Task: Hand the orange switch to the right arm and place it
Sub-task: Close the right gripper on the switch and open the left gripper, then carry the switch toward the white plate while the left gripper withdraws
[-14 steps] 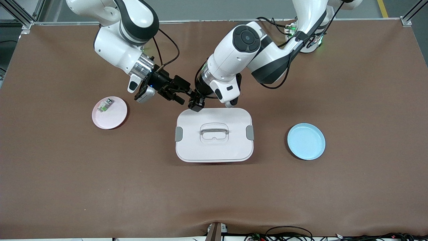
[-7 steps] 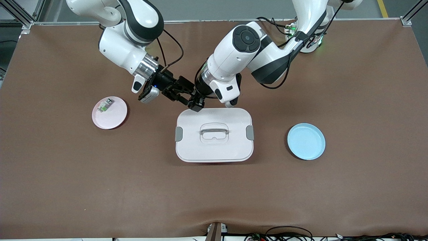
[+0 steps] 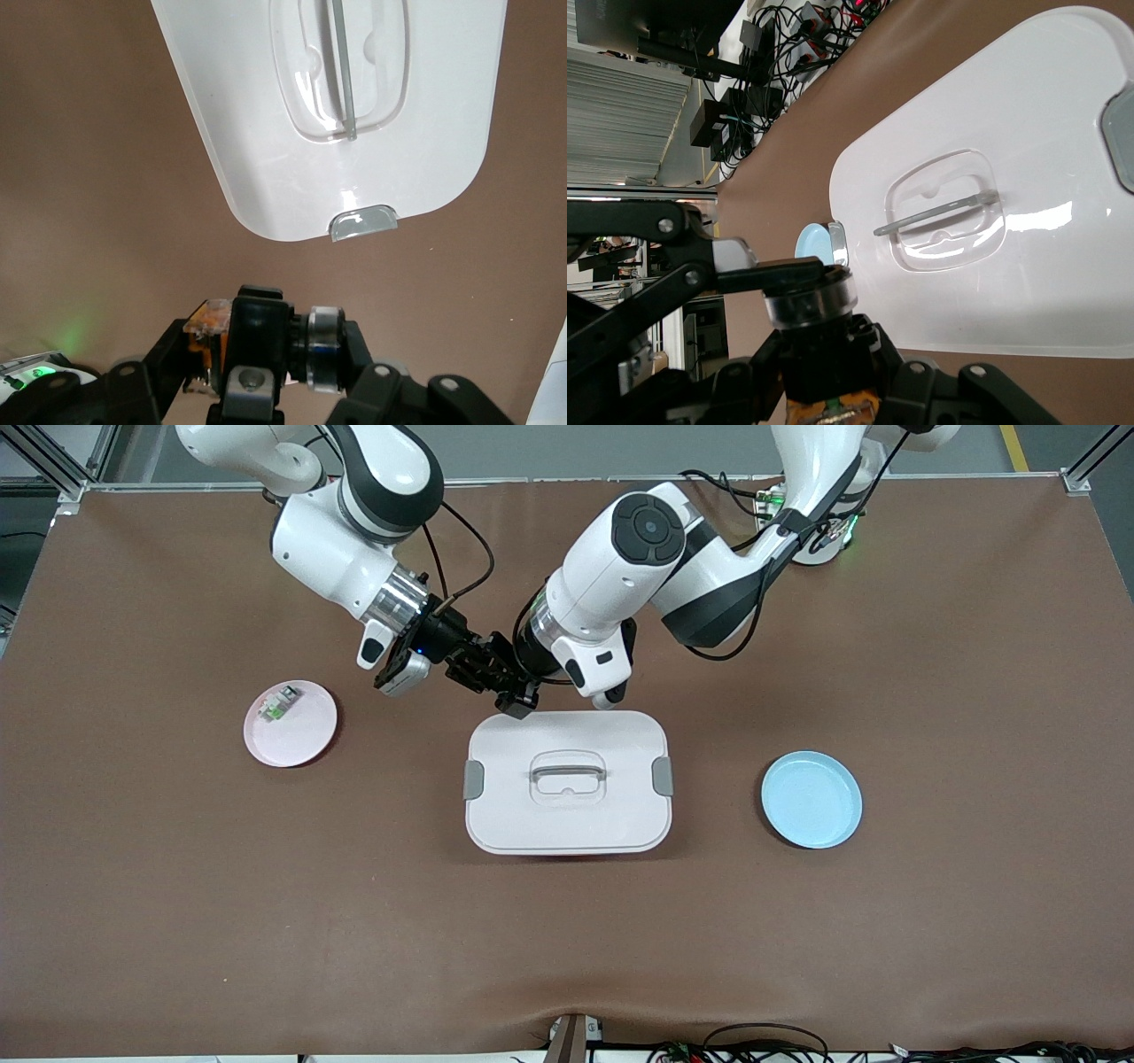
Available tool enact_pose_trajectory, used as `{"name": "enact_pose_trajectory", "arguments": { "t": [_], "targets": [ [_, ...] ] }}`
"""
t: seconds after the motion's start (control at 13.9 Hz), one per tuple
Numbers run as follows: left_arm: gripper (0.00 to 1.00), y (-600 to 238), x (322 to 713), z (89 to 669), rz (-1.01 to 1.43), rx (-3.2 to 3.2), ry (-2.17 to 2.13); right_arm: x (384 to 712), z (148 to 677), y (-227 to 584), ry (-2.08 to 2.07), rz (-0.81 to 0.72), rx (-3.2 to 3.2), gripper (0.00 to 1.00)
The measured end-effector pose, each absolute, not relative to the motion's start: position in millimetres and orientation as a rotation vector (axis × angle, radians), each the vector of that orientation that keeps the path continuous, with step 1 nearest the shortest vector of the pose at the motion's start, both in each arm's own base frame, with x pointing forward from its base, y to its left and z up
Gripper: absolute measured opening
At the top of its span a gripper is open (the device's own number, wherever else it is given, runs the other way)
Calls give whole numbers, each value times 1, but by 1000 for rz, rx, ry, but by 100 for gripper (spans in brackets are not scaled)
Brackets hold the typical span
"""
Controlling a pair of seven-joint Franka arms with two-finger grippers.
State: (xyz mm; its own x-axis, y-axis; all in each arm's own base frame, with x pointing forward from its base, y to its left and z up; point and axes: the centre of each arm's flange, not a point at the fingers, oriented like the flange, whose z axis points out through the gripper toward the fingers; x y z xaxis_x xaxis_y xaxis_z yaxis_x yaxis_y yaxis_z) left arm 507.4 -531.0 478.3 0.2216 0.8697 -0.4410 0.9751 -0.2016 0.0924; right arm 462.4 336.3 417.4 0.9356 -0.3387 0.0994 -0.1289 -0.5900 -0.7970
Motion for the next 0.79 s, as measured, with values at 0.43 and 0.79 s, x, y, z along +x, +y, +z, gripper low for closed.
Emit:
{"name": "enact_pose_trajectory", "arguments": {
  "t": [0.43,0.79],
  "targets": [
    [91,-525,516,485,-398,2151,1684,466,422,339,350,-300,-2187,40],
    [100,-479,540,521,-312,2189,1656,469,420,339,343,-306,-2194,40]
  ]
}}
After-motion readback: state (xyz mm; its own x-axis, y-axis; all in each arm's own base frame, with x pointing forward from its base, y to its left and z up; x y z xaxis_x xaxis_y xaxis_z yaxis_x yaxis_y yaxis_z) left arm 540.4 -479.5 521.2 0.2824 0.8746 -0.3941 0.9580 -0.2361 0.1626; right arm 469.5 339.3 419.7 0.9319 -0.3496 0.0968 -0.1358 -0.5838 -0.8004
